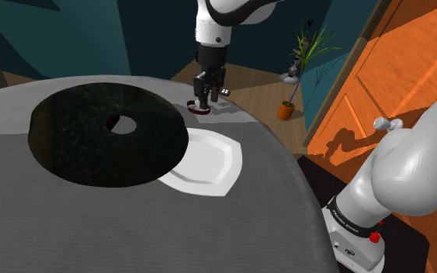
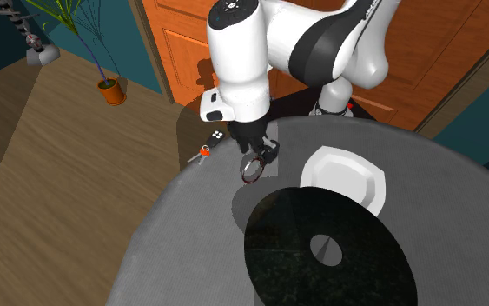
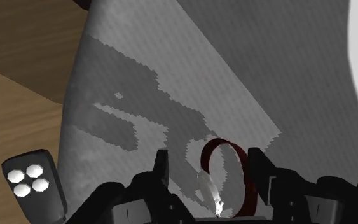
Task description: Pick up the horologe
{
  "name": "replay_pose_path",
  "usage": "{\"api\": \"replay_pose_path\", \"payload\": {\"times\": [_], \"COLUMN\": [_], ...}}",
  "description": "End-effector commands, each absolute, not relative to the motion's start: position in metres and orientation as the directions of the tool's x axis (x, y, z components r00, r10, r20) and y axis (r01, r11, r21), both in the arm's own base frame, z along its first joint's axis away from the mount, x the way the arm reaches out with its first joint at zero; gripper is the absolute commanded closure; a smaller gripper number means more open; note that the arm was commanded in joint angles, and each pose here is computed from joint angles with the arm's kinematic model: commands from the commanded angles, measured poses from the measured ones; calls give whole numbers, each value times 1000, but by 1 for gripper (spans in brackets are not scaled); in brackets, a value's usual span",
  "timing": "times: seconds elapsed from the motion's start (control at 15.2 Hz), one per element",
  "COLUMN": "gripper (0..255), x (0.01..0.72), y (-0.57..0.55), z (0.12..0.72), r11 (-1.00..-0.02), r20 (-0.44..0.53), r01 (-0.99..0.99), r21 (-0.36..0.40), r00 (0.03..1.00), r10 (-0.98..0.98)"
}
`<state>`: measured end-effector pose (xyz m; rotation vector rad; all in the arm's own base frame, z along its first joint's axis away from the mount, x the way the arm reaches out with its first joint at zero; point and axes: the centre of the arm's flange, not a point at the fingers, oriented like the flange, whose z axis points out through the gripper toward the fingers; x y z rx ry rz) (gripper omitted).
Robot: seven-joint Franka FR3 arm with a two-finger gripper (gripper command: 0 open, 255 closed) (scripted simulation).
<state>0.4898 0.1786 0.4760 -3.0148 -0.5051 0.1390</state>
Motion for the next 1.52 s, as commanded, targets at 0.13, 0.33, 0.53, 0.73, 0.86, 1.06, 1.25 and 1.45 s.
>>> {"api": "replay_pose_path", "payload": {"times": [0.13,0.33,0.53,0.73,0.86,1.06,1.25,1.45], "gripper": [255,255,255,255,255,255,255,255], "x": [490,490,490,490,490,490,490,490], "y": [179,179,178,178,178,178,178,178], "z": [475,475,475,491,502,518,534,549], "r11": [-942,-942,-942,-942,-942,-942,-942,-942], "r20": [-76,-76,-76,-76,-76,-76,-76,-76], "r01": [321,321,321,321,321,321,321,321], "r21": [-95,-95,-95,-95,-95,-95,-95,-95], "r00": [942,942,942,942,942,942,942,942], "r10": [328,328,328,328,328,328,328,328]}}
